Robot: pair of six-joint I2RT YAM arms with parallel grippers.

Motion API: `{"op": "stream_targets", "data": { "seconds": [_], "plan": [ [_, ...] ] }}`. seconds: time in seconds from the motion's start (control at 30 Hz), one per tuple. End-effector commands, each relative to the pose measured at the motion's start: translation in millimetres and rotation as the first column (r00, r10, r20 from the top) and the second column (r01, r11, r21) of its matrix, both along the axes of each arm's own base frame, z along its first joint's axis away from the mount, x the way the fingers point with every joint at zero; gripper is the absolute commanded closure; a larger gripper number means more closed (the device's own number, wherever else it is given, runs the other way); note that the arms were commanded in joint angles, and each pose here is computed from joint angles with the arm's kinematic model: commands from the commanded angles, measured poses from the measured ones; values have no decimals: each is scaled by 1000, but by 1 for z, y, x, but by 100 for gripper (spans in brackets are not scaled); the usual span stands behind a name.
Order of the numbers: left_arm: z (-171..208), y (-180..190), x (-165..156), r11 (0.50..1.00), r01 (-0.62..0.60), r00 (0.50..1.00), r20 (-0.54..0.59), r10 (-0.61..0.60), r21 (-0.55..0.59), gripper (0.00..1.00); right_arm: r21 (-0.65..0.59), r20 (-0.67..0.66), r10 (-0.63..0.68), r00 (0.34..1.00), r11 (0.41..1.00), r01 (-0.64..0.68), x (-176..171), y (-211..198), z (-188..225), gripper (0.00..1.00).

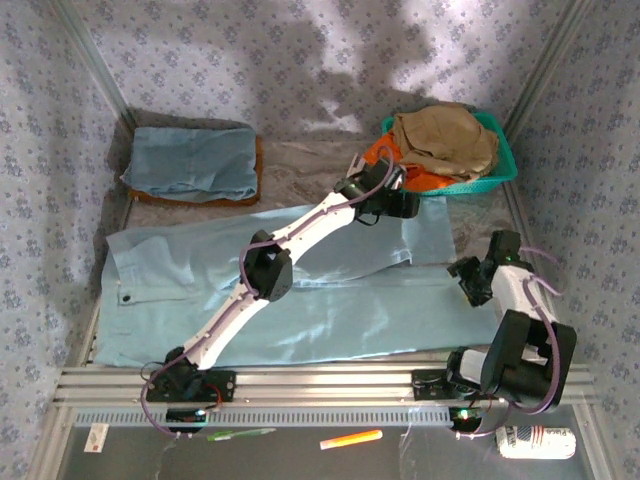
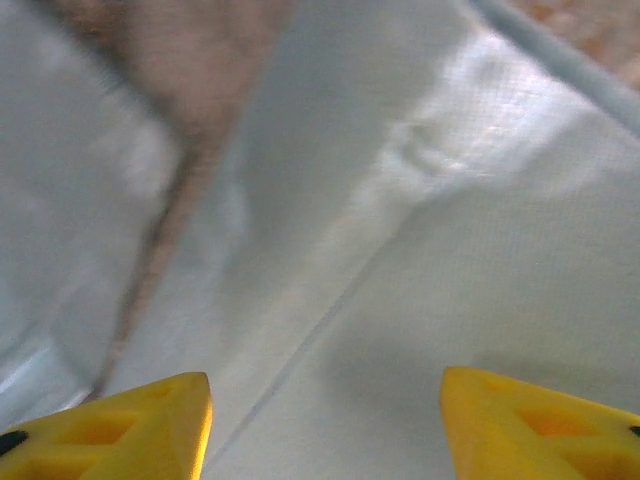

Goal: Fold and stack the trousers

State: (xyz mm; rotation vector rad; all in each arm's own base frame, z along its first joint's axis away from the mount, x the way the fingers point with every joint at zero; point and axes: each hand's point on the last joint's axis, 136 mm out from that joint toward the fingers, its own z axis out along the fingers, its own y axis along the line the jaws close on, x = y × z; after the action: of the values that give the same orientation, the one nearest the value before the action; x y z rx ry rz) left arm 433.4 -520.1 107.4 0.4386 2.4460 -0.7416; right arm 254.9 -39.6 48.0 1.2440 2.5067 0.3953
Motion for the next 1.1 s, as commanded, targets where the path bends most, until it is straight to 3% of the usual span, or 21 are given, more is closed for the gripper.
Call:
{"op": "stream_targets", "data": {
  "seconds": [0.0, 0.03, 0.07, 0.13, 0.23, 0.37, 0.5, 0.67, 0.83, 0.93, 1.07],
  "plan": [
    [28, 27, -11, 999, 9, 1000, -15, -8, 43, 12, -56, 77, 83, 994, 995, -79, 34, 12, 27, 54],
    [39, 34, -15, 999, 12, 1000, -7, -12, 43, 11, -69, 84, 106, 991, 993, -100, 44, 17, 30, 65],
    [54, 38, -17, 1000, 14, 1000, 23, -14, 24, 10, -86, 88, 126, 988, 989, -118, 56, 21, 32, 84],
    [78, 52, -26, 1000, 11, 998, 65, -12, 10, 7, -114, 97, 139, 985, 985, -128, 80, 25, 33, 100],
    [105, 87, -37, 1000, -25, 995, 95, 26, -13, 7, -129, 47, 104, 993, 987, -98, 106, 16, 15, 100],
    [95, 159, -54, 991, -134, 989, 65, 135, -16, 7, -69, -32, 61, 998, 996, -63, 118, 7, -18, 100],
    [72, 240, -71, 957, -289, 957, -6, 289, -6, 7, -16, -95, -25, 995, 1000, 23, 101, -11, -37, 100],
    [66, 329, -95, 870, -492, 869, -69, 489, -37, 7, 47, -110, -144, 983, 988, 150, 72, -49, -42, 100],
    [82, 375, -122, 816, -575, 818, -57, 573, -56, 4, 16, -93, -238, 967, 970, 241, 65, -83, -32, 100],
    [91, 389, -140, 811, -584, 812, -42, 582, -39, 3, 47, -20, -189, 982, 981, 190, 82, -74, -8, 99],
    [77, 404, -164, 800, -600, 798, -61, 599, 7, 2, -52, 50, 6, 999, 999, -4, 82, -24, 40, 72]
  ]
}}
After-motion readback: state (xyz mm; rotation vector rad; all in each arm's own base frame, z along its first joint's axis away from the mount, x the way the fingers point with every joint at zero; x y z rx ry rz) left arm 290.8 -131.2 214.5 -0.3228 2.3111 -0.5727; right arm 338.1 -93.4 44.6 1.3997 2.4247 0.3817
